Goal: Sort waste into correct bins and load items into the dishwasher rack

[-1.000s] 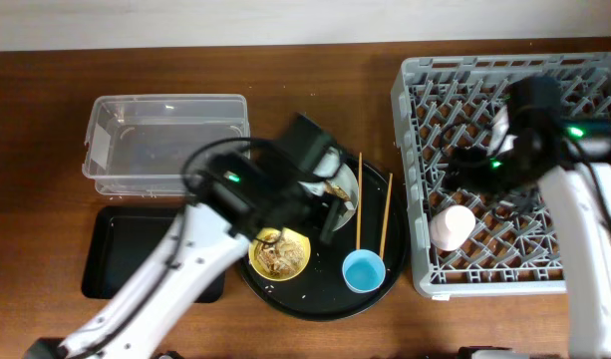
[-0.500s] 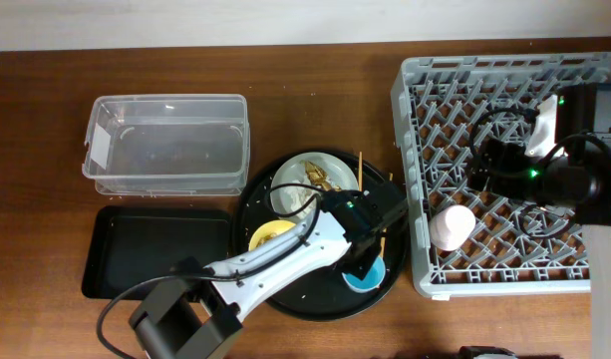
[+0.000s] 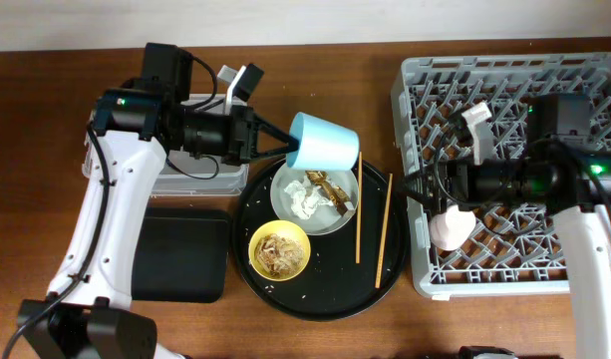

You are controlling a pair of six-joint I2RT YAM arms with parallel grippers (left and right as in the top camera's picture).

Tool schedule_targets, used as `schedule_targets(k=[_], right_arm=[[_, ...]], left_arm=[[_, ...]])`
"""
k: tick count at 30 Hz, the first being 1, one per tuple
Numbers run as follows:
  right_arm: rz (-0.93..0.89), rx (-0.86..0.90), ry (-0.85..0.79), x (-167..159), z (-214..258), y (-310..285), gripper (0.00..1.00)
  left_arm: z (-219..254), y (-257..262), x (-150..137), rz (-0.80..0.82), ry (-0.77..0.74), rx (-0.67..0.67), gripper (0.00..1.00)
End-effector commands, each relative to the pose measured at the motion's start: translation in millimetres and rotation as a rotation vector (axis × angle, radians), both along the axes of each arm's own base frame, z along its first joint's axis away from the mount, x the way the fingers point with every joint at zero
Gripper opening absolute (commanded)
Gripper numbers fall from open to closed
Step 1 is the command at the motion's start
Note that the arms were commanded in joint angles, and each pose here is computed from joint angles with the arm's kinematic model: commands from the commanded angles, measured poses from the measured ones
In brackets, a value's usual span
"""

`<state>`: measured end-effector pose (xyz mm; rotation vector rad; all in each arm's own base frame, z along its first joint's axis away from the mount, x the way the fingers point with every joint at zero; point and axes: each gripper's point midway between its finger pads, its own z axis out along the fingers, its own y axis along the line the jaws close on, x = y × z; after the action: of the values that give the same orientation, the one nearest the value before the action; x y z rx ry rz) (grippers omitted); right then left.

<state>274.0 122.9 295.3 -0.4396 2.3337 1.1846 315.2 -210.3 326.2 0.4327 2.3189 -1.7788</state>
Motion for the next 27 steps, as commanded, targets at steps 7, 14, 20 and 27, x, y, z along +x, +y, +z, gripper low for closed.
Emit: schedule_targets(k=[7,14,20,27], right_arm=[[0.440,0.399,-0.282,-47.4,64.2,72.8,0.90],[0.486,0.421,-0.350,-47.3,72.4,79.5,0.83],[0.451,0.408,-0.318,-34.4,76.4,80.8,0.67],[0.260,0.199,-0.255,-15.9,52.1,65.3,0.56]], left_arm=[[26.0,-29.0,-31.7,-0.156,-0.067,-0.142,0.00],[13.9,-40.3,-38.0,-0.176,-0.072,-0.072,0.00],[7.6,-47.6,-42.8,-0.192,-0.078,-0.036,0.00],[7.2,-40.8,-30.6,-0.160,-0.119,-0.029,0.99]])
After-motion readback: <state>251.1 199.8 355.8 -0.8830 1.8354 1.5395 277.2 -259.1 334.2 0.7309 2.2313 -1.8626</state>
